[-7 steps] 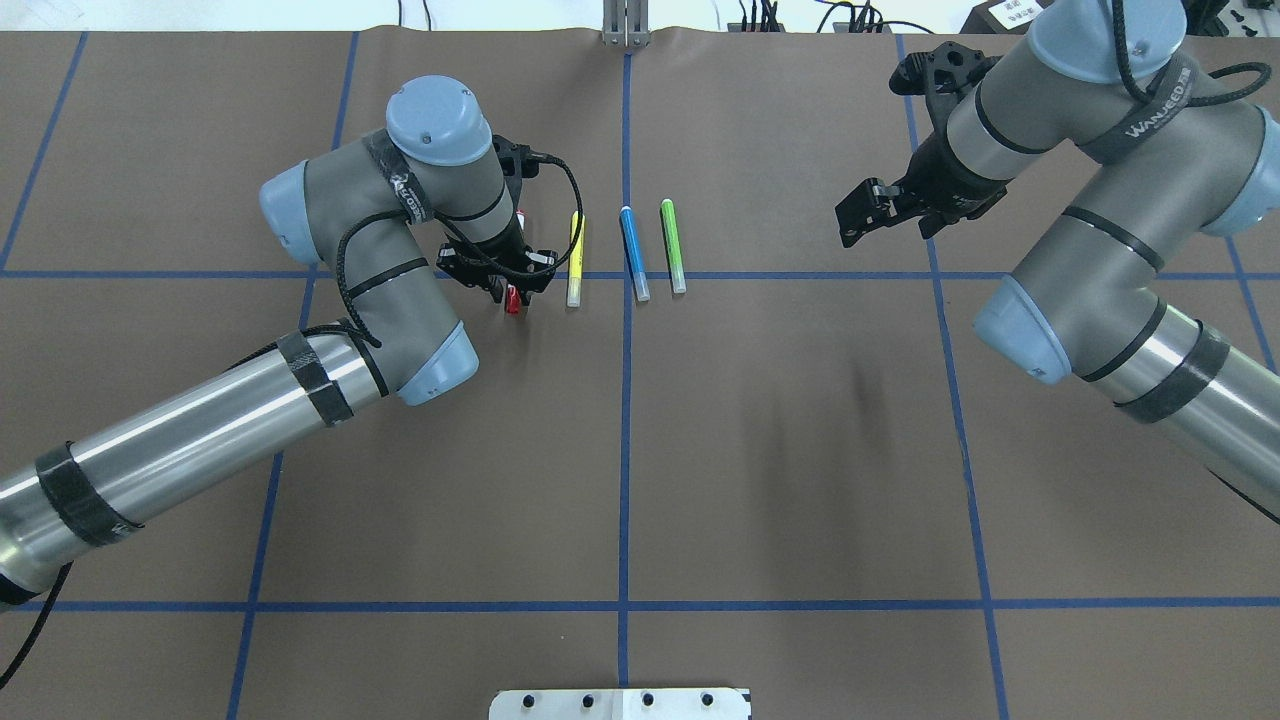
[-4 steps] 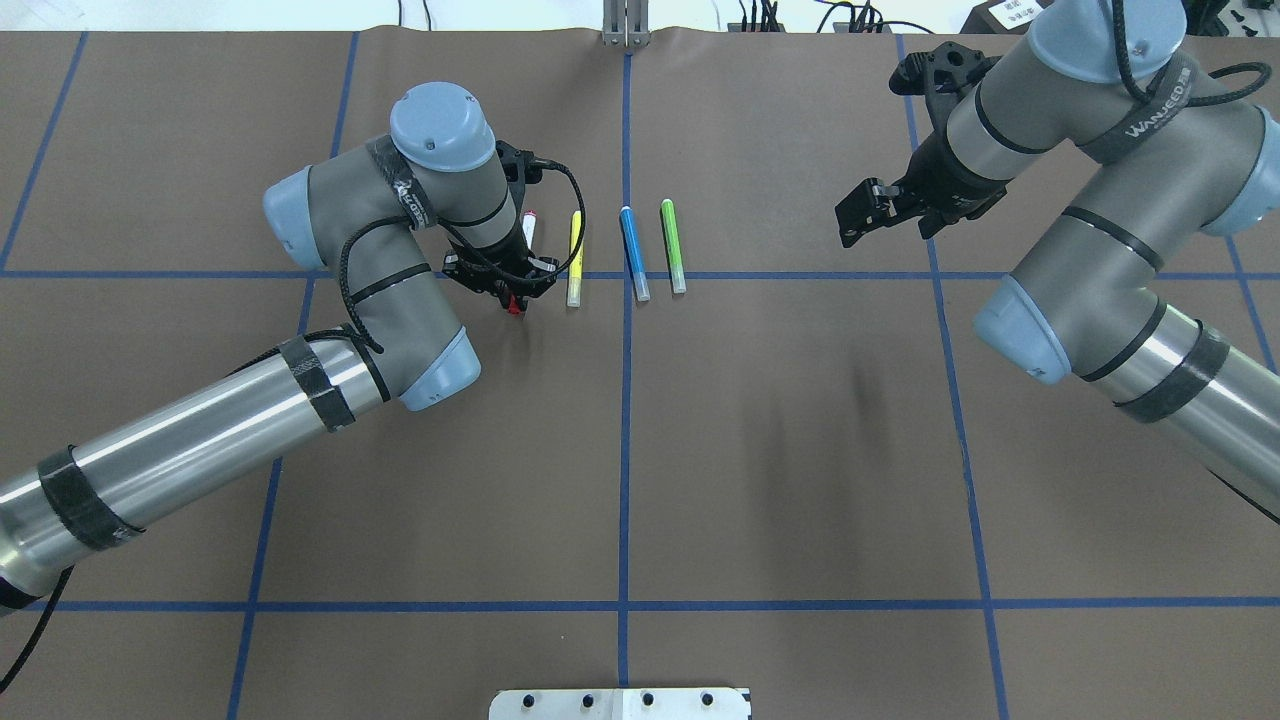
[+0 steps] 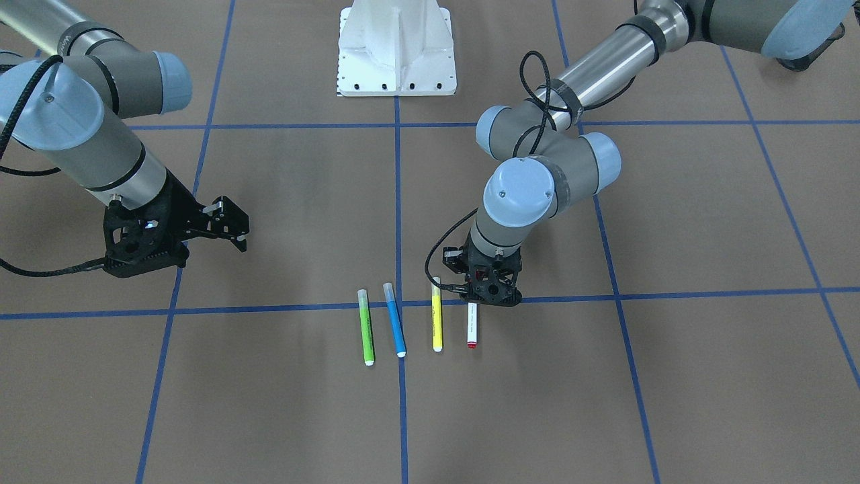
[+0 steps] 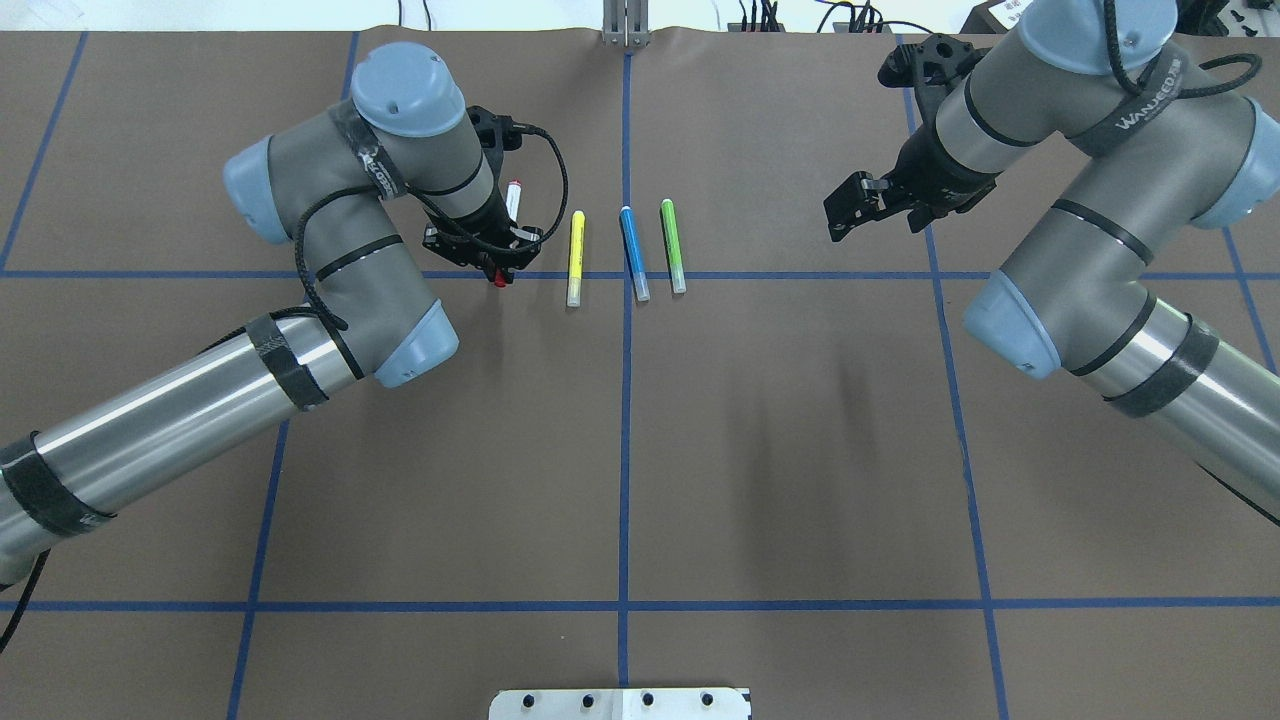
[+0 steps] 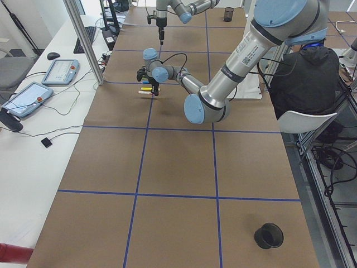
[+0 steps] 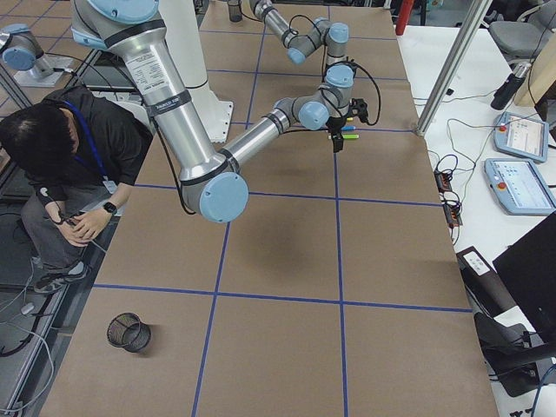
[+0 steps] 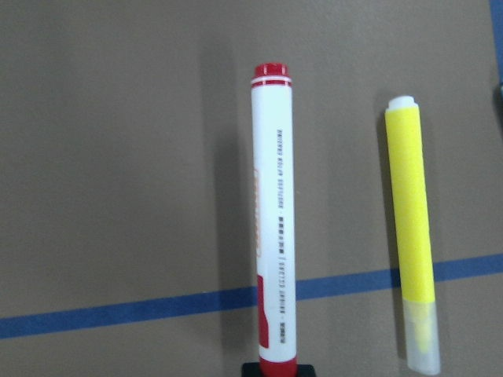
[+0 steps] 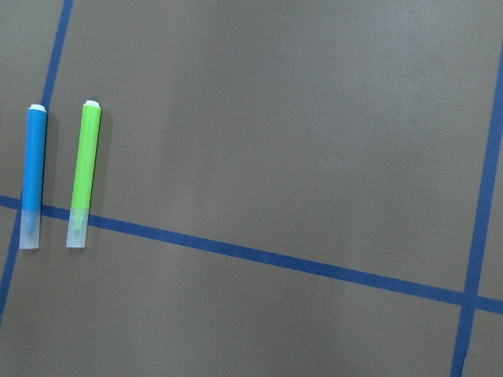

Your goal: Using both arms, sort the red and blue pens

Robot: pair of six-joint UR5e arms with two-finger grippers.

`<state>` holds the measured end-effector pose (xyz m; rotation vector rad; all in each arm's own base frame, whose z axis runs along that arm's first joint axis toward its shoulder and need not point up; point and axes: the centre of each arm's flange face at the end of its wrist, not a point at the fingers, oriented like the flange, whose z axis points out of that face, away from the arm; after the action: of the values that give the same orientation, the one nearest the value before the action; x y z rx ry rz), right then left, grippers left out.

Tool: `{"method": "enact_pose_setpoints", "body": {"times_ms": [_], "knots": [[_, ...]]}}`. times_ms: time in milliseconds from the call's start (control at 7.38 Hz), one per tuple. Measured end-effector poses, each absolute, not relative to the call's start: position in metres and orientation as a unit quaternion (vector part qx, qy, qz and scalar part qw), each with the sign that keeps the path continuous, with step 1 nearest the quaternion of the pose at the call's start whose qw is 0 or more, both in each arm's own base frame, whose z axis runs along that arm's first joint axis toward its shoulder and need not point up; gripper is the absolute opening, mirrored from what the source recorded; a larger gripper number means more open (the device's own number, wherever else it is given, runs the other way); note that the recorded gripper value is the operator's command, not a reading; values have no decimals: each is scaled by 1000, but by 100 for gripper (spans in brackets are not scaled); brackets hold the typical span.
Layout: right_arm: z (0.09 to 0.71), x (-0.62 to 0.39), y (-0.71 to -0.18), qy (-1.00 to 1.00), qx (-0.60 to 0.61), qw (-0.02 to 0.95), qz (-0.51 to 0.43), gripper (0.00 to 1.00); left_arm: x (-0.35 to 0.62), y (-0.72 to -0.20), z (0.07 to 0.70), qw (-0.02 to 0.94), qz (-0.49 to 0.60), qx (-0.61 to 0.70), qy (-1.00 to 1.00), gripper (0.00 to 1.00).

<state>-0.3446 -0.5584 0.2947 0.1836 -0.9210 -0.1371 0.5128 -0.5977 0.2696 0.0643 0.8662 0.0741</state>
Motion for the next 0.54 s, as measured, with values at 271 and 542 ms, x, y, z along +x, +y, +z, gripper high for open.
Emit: {"method": "enact_pose_setpoints", "body": {"times_ms": [271,542], "knots": [[264,-382,-569,-447,87,887,-76,100,489,-613,273,909,18,32,415,0],[227,-438,-587,-439,86,891,-76,99,478,-621,272,909,10,35,415,0]]}}
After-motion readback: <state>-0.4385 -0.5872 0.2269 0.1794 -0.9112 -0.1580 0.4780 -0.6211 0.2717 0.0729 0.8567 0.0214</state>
